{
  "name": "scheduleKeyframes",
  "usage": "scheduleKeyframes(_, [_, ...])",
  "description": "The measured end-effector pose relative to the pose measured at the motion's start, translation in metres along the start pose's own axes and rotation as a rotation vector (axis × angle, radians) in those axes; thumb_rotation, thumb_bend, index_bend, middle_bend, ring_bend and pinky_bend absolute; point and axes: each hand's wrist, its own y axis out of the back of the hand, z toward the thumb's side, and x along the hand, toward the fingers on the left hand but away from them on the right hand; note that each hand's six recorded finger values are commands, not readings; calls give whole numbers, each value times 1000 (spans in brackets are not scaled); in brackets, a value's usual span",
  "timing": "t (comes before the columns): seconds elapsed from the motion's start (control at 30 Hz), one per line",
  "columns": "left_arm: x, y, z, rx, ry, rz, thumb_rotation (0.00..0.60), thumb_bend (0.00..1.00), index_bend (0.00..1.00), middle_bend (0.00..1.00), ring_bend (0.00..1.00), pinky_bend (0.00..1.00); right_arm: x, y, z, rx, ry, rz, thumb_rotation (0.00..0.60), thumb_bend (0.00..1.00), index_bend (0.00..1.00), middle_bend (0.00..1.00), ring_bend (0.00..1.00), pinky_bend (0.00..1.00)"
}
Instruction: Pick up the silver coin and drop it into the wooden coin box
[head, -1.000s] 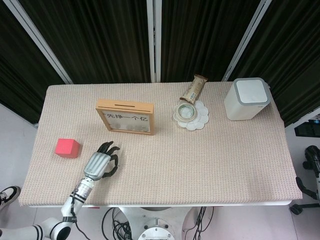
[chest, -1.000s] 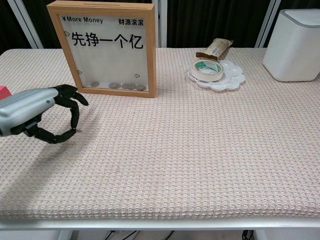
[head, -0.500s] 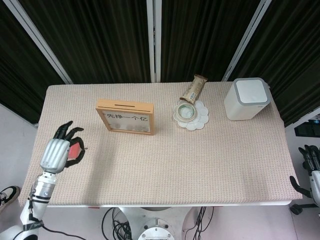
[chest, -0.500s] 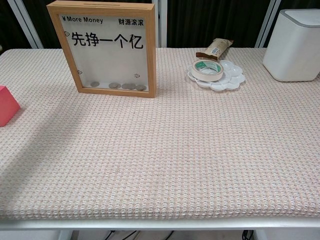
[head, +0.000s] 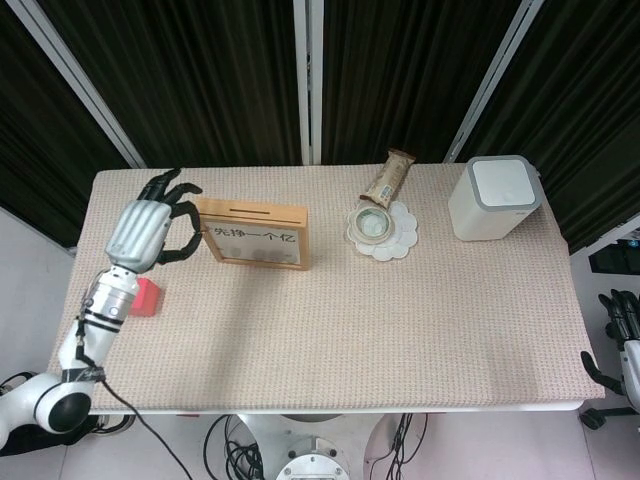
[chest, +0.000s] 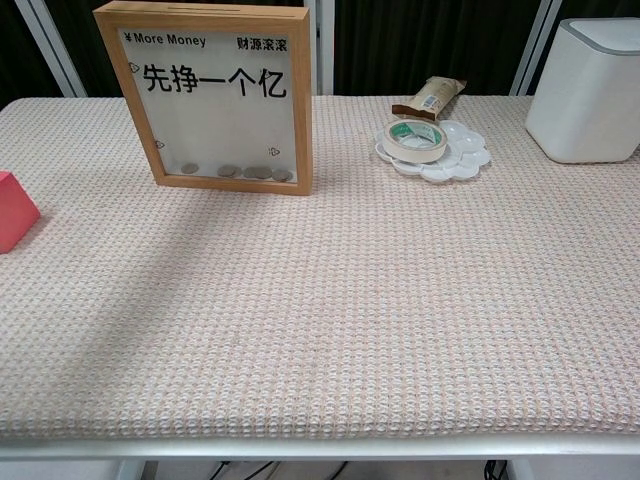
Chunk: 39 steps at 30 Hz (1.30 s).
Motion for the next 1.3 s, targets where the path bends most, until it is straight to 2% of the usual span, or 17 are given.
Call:
scheduleKeyframes(0.27, [57,-10,24,101,-21,-122,600,406,661,225,25,104,-2,1,-7,-11,-24,-5,600,280,0,0,0,0])
scheduleKeyframes(0.6, [87,-30,33,137,1,-216,600,393,661,226,25,97,-6,0,-8,-22,-16,-1,600,280,0,0,0,0])
scheduleKeyframes(0.83, [92,-41,31,156,11,-241,600,393,661,226,25,96,-6,2,-18,-26,-45,-7,600,280,0,0,0,0])
scheduleKeyframes(1.1, [94,-39,24,135,33,-218,600,393,660,230,25,97,-5,6,-21,-18,-47,-17,600,280,0,0,0,0])
scheduleKeyframes(1.3, [95,-41,22,141,33,-226,600,394,660,230,25,97,-6,5,-20,-16,-49,-11,600,280,0,0,0,0])
